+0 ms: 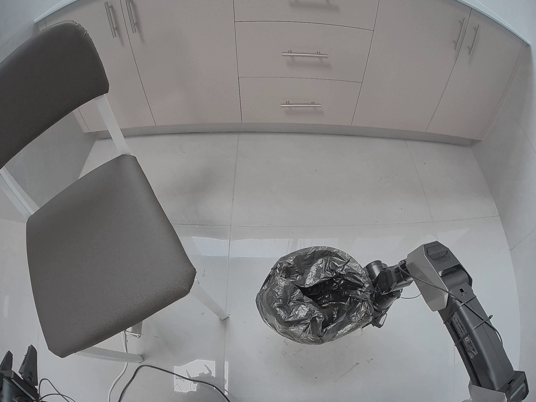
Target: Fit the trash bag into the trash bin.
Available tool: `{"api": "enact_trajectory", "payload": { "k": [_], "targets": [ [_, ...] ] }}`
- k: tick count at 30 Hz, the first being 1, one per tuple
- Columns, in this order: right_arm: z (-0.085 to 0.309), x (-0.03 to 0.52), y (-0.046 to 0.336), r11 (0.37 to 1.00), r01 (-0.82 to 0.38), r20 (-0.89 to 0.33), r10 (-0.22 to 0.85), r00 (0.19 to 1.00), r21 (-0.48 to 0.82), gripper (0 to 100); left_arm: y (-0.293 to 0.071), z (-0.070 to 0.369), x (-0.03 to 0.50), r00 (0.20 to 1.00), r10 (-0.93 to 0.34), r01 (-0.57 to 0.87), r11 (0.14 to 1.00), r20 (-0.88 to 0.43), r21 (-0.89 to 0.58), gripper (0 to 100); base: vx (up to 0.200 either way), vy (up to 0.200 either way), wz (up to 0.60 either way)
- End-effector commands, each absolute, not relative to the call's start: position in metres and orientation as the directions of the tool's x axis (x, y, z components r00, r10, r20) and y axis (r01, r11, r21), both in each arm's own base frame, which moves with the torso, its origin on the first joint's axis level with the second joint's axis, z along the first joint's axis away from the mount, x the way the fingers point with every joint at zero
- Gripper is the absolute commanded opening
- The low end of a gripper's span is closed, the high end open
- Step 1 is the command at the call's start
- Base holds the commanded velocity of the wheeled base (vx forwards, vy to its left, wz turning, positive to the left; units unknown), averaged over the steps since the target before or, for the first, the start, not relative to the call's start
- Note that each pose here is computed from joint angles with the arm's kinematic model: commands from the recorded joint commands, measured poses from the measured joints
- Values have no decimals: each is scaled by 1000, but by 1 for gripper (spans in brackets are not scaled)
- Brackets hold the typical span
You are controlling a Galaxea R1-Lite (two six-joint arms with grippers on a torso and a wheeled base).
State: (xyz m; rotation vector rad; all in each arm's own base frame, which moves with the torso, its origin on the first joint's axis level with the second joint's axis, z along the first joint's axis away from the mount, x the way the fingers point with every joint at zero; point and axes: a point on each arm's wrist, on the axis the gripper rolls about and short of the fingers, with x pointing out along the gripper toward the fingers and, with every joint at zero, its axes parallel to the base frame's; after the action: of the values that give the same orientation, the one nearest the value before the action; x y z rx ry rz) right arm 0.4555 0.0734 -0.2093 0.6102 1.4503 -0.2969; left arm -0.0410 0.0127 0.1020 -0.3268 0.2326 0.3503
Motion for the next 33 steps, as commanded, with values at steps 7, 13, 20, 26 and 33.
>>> {"api": "enact_trajectory", "payload": {
  "k": [7, 13, 20, 26, 33],
  "targets": [
    [-210, 453, 70, 815, 549, -983, 159, 91, 183, 0, 13, 102, -41, 913, 297, -372, 888, -279, -271, 100, 0, 0, 0],
    [-173, 459, 44, 814, 559, -987, 148, 61, 157, 0, 13, 103, -41, 914, 297, -372, 888, -277, -272, 100, 0, 0, 0],
    [-102, 472, 10, 807, 562, -983, 141, 117, 183, 0, 13, 112, -43, 923, 309, -369, 881, -231, -295, 100, 0, 0, 0],
    [-49, 475, -11, 784, 580, -973, 134, 188, 220, 0, 9, 120, -42, 904, 377, -422, 860, -200, -286, 100, 0, 0, 0],
    [15, 477, -13, 779, 555, -942, 132, 309, 291, 0, 8, 101, -42, 845, 490, -519, 847, -212, -111, 100, 0, 0, 0]
  ]
}}
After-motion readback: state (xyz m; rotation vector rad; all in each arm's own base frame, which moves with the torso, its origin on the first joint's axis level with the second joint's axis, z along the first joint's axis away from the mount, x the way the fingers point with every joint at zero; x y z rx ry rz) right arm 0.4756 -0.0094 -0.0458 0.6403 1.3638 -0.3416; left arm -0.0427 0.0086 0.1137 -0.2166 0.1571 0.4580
